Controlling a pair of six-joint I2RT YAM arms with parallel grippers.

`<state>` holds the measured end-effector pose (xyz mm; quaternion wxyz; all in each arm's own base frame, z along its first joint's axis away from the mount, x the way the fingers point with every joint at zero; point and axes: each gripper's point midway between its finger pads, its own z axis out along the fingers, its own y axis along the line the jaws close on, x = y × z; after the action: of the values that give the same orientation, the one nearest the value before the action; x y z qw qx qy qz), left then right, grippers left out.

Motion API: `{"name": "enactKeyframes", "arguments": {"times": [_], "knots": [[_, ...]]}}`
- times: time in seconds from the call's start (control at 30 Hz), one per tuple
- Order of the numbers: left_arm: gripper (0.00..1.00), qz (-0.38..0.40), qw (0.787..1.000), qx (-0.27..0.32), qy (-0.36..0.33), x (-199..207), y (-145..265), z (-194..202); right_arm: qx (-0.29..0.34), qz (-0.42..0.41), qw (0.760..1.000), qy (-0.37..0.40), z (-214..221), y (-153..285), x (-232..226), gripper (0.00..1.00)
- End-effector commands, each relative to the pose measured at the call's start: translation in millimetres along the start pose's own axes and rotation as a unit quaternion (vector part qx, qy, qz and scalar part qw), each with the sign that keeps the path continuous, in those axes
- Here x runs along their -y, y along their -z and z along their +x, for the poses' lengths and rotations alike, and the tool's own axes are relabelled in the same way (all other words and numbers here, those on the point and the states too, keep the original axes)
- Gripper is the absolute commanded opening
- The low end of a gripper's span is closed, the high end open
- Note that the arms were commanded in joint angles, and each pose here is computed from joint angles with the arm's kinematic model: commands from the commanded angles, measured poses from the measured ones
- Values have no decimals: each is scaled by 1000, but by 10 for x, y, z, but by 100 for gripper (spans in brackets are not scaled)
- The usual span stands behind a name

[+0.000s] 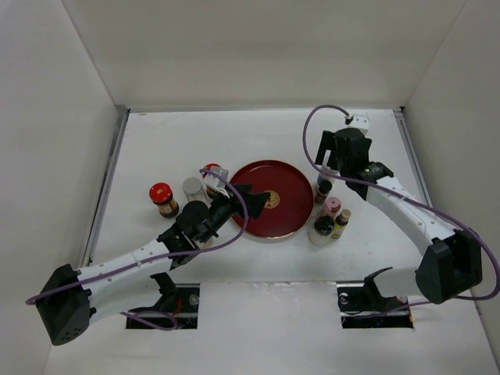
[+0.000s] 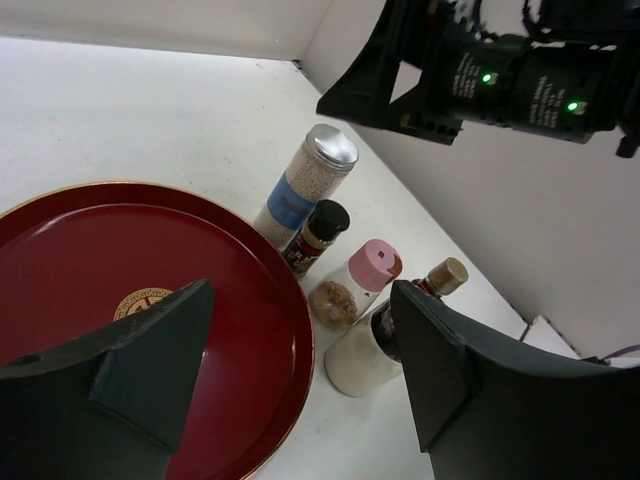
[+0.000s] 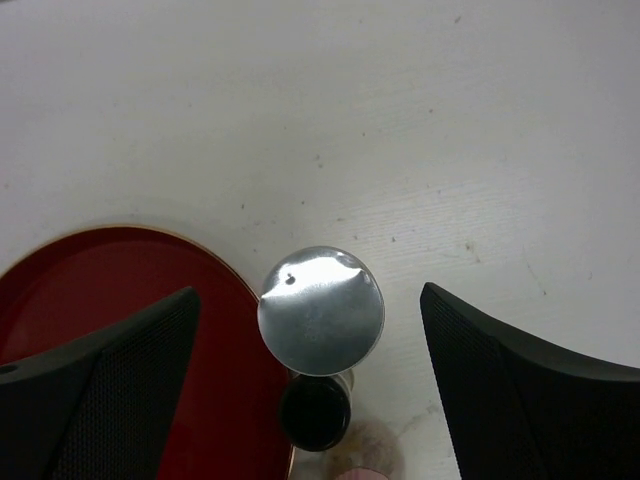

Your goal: Organize the condiment bottles

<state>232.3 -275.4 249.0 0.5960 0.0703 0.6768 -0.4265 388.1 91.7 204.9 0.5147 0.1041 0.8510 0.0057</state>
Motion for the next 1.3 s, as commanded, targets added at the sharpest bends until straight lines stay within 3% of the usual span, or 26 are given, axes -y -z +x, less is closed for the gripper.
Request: {"name": "enactKeyframes", "arguments": {"times": [0.0, 0.17, 0.43, 0.7, 0.8, 1.03, 1.27], "knots": [[71, 32, 999, 29, 13, 159, 15, -131, 2, 4, 1000, -8, -86, -22, -22, 96], [72, 30, 999, 30, 14, 146, 15, -130, -20, 4, 1000, -2, 49, -163, -30, 95], [72, 25, 999, 30, 15, 107, 8, -116, -34, 11, 999, 0, 160, -283, -22, 87], [72, 19, 999, 31, 18, 69, -4, -108, -33, 12, 999, 2, 168, -294, -34, 61], [72, 16, 999, 30, 18, 50, -15, -103, -8, 14, 1000, -4, -18, -209, -18, 52], [72, 10, 999, 30, 21, 7, -33, -89, 80, 1, 997, -10, -742, 64, -140, 49], [72, 5, 999, 30, 22, -25, -33, -80, 85, -73, 994, 1, -886, 8, -780, 48]]}}
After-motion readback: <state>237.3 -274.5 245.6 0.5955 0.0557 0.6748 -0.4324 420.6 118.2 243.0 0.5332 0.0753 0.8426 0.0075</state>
